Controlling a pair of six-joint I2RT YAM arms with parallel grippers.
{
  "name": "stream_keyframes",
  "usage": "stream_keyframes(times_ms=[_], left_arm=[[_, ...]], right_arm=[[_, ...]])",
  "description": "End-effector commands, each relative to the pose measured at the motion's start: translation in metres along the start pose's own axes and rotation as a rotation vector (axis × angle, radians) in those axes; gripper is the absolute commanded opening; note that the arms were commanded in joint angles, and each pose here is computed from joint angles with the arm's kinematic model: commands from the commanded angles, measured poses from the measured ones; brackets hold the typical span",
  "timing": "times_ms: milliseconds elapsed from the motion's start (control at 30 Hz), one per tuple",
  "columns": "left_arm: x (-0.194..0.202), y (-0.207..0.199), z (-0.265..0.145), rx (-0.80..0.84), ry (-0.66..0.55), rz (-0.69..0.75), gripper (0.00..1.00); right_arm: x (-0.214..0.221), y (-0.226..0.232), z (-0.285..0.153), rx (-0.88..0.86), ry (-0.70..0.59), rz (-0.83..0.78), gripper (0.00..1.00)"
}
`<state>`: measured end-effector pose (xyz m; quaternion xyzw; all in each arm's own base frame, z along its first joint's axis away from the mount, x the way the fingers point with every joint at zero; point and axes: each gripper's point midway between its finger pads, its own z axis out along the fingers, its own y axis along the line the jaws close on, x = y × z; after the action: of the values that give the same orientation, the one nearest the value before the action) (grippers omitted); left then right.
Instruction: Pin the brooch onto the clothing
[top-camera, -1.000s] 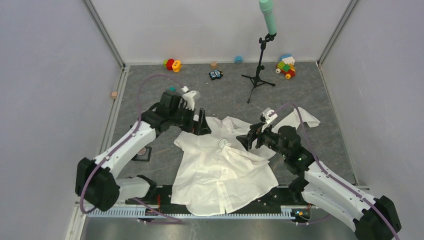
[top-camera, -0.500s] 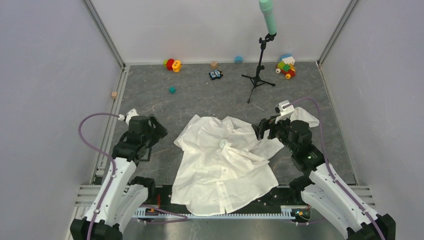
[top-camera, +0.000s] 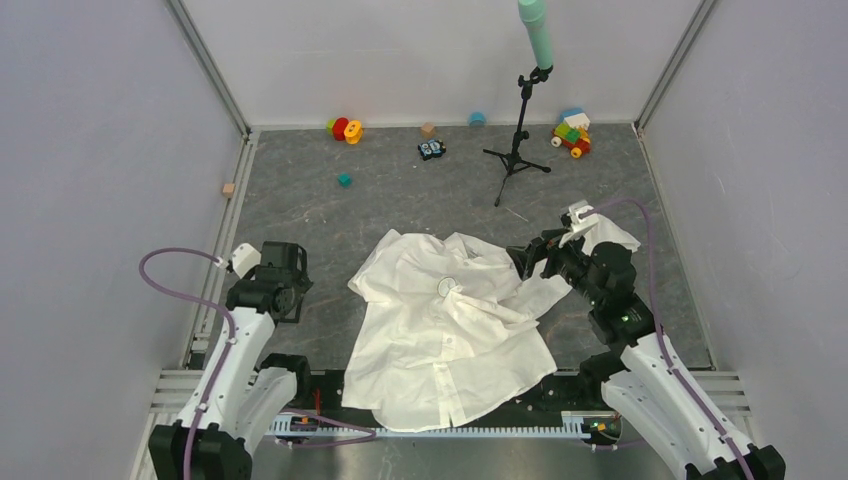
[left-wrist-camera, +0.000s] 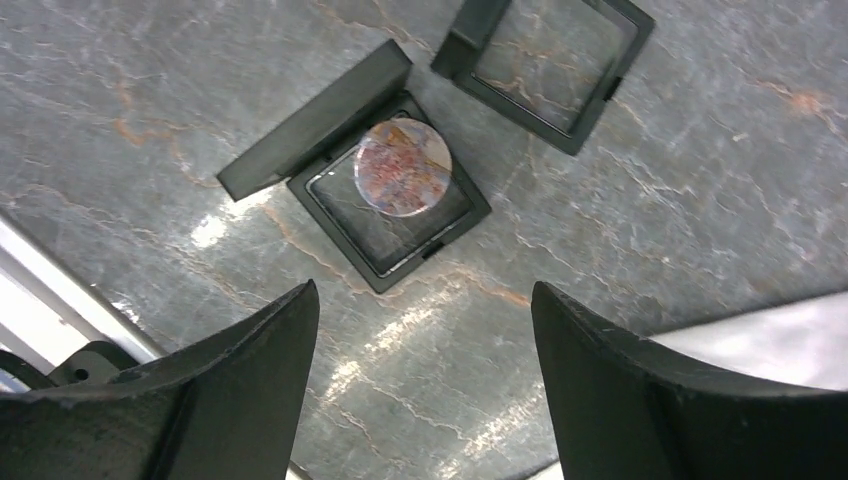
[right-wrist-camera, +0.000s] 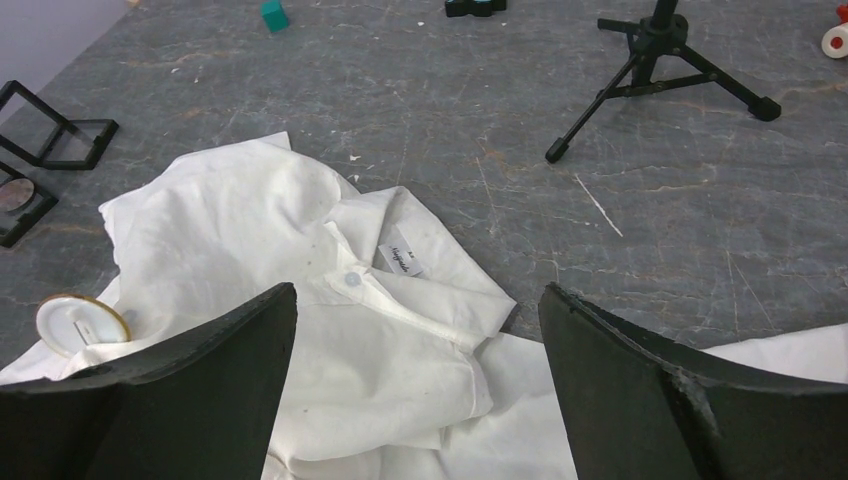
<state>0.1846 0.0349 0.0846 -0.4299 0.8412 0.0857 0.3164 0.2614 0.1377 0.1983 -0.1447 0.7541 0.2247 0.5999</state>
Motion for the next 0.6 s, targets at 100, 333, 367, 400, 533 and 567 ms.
stream_keyframes(times_ms=[100, 333, 367, 400, 533, 567], left_arm=[[-0.017, 0.01, 0.016, -0.089, -0.084, -0.046, 0.77], [-0.019, -0.01, 0.035, -0.045, -0.046, -0.008, 0.7], [-0.02, -0.011, 0.036, -0.051, -0.045, 0.002, 0.69], [-0.02, -0.011, 0.038, -0.057, -0.046, 0.016, 0.68], [-0.027, -0.005, 0.05, -0.089, -0.028, -0.012, 0.6], [-0.027, -0.004, 0.052, -0.098, -0.018, -0.009, 0.6]], right_arm=[[-0.004, 0.01, -0.001, -0.043, -0.036, 0.008, 0.95], [-0.005, 0.012, -0.002, -0.052, -0.04, 0.01, 0.95], [-0.006, 0.013, -0.003, -0.054, -0.041, 0.009, 0.95], [-0.005, 0.013, -0.003, -0.054, -0.041, 0.01, 0.95], [-0.006, 0.014, -0.003, -0.062, -0.042, 0.009, 0.95], [-0.006, 0.015, -0.003, -0.064, -0.043, 0.011, 0.95]])
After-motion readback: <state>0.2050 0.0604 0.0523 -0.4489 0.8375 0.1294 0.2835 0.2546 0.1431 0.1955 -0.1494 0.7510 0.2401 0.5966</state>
